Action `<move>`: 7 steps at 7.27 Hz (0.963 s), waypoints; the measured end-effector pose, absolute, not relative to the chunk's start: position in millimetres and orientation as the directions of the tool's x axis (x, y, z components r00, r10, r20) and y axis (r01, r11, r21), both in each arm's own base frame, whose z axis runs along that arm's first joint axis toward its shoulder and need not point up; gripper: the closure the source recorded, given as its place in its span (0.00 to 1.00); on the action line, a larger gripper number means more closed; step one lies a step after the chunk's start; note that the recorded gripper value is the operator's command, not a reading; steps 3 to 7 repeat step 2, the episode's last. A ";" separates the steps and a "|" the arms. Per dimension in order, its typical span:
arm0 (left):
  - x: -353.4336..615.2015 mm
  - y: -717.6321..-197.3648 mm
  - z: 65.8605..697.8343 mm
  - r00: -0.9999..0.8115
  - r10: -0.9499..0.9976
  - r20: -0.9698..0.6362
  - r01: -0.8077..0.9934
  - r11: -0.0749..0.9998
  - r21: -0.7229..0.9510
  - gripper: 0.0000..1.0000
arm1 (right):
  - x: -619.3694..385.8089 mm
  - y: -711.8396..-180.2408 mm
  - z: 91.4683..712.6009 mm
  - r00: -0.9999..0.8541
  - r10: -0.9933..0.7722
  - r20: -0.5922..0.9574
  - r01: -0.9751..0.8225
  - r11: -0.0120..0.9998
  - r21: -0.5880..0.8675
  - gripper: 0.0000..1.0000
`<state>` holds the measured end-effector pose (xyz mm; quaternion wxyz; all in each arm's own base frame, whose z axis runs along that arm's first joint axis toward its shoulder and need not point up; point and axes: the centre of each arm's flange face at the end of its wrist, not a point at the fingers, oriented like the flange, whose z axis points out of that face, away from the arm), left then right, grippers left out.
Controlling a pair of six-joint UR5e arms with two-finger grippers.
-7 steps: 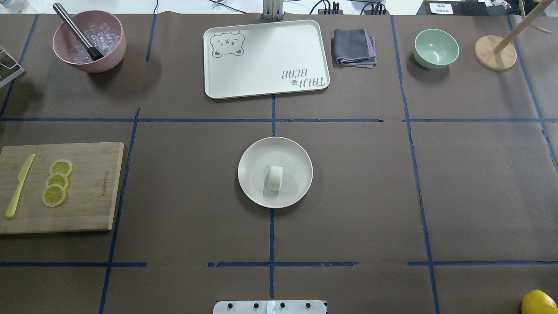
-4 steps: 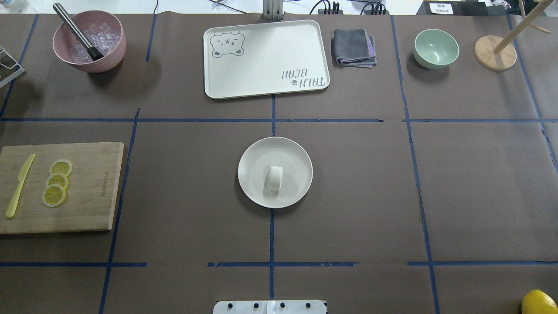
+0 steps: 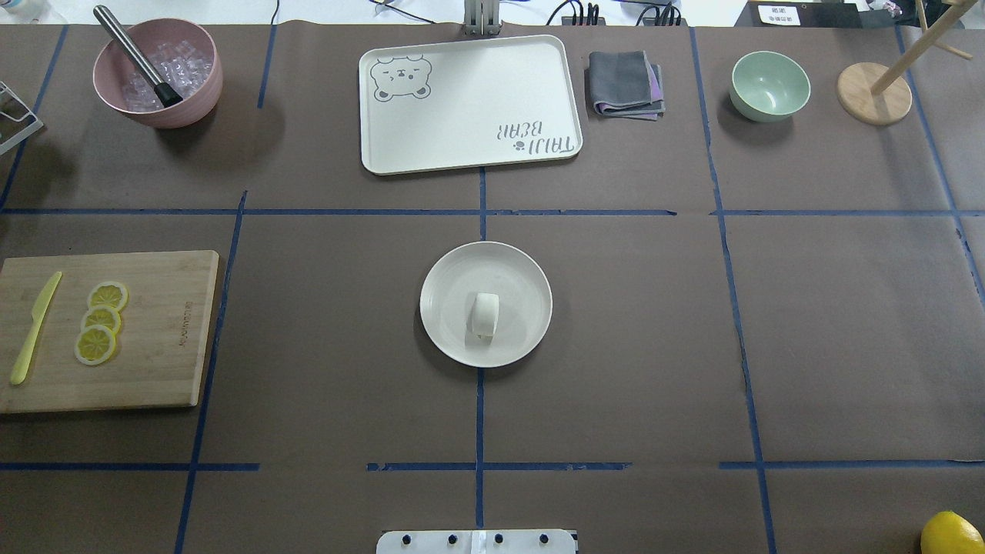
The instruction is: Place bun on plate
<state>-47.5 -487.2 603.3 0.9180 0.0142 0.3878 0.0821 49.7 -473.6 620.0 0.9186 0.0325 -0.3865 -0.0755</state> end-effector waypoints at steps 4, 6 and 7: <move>-50.0 -478.9 607.4 0.686 0.156 -0.711 -0.136 0.987 0.085 0.00 | 42.9 -471.4 628.1 0.689 -0.164 0.706 0.129 0.986 0.103 0.00; -50.0 -478.9 607.4 0.686 0.156 -0.711 -0.136 0.987 0.085 0.00 | 42.9 -471.4 628.1 0.689 -0.164 0.706 0.129 0.986 0.103 0.00; -50.0 -478.9 607.4 0.686 0.156 -0.711 -0.136 0.987 0.085 0.00 | 42.9 -471.4 628.1 0.689 -0.164 0.706 0.129 0.986 0.103 0.00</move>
